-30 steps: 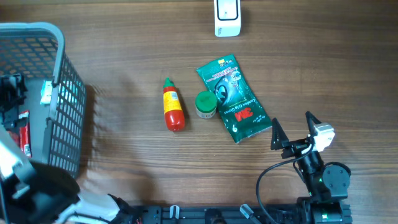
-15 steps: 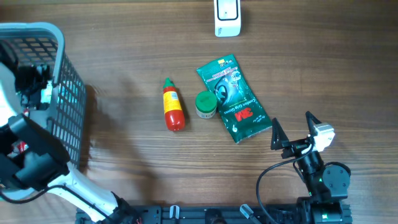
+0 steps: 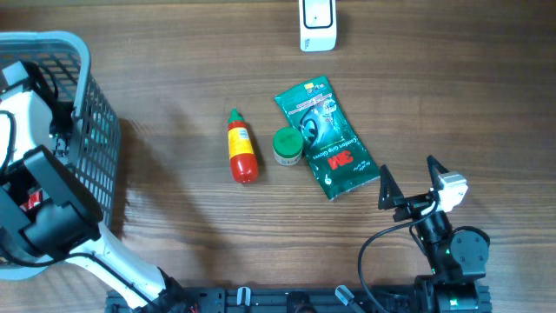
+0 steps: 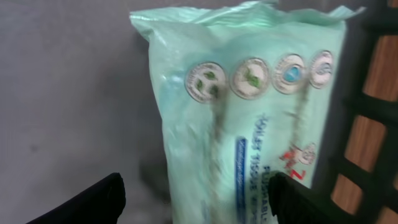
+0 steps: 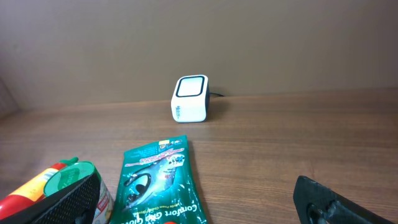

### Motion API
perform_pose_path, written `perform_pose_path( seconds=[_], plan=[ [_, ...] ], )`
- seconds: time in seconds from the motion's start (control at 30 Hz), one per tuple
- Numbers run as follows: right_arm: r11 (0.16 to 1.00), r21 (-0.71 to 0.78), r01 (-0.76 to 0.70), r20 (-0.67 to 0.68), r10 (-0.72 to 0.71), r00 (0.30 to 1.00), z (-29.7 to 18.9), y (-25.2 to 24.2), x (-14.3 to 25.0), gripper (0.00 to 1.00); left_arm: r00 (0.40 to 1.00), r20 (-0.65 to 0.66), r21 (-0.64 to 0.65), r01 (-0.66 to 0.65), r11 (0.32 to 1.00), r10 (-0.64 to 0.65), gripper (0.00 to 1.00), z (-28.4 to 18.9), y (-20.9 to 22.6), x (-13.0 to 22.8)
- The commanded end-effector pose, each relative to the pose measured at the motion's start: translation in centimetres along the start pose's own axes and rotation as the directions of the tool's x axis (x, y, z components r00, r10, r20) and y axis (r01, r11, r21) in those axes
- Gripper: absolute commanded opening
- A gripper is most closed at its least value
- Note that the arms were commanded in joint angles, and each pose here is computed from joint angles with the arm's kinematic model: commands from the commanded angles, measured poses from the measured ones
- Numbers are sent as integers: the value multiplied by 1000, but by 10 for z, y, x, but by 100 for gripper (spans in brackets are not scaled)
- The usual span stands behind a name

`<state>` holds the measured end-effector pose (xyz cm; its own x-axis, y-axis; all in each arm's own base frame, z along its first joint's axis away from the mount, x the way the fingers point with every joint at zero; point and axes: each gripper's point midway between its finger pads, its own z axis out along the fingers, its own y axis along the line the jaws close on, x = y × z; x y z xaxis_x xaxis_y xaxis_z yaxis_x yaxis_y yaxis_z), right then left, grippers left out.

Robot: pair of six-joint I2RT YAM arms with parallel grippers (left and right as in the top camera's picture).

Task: Scan the item barcode
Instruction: 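Reach into the basket and grasp the pale green pouch with left gripper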

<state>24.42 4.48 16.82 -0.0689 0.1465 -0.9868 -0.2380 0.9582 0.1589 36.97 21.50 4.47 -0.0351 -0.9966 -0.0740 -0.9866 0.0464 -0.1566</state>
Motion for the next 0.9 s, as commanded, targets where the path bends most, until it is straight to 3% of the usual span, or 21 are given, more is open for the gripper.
perform_pose_path(
  seconds=[0.0,0.1,0.37,0.57,0.87],
  plan=[
    [1000,2,-6,1,6,1000,0,0,0,100,1000,6,-33,15,999,-15,75,20,13,1],
    [1000,2,-6,1,6,1000,0,0,0,100,1000,8,-30,24,999,-24,69,29,17,3],
    [1000,2,-6,1,6,1000,0,0,0,100,1000,0,-42,29,999,-29,4,31,22,6],
    [1000,2,-6,1,6,1000,0,0,0,100,999,21,-10,27,1000,-26,4,-1,21,5],
    [1000,2,-6,1,6,1000,0,0,0,100,979,160,164,99,981,-125,4,-136,54,-20]
  ],
)
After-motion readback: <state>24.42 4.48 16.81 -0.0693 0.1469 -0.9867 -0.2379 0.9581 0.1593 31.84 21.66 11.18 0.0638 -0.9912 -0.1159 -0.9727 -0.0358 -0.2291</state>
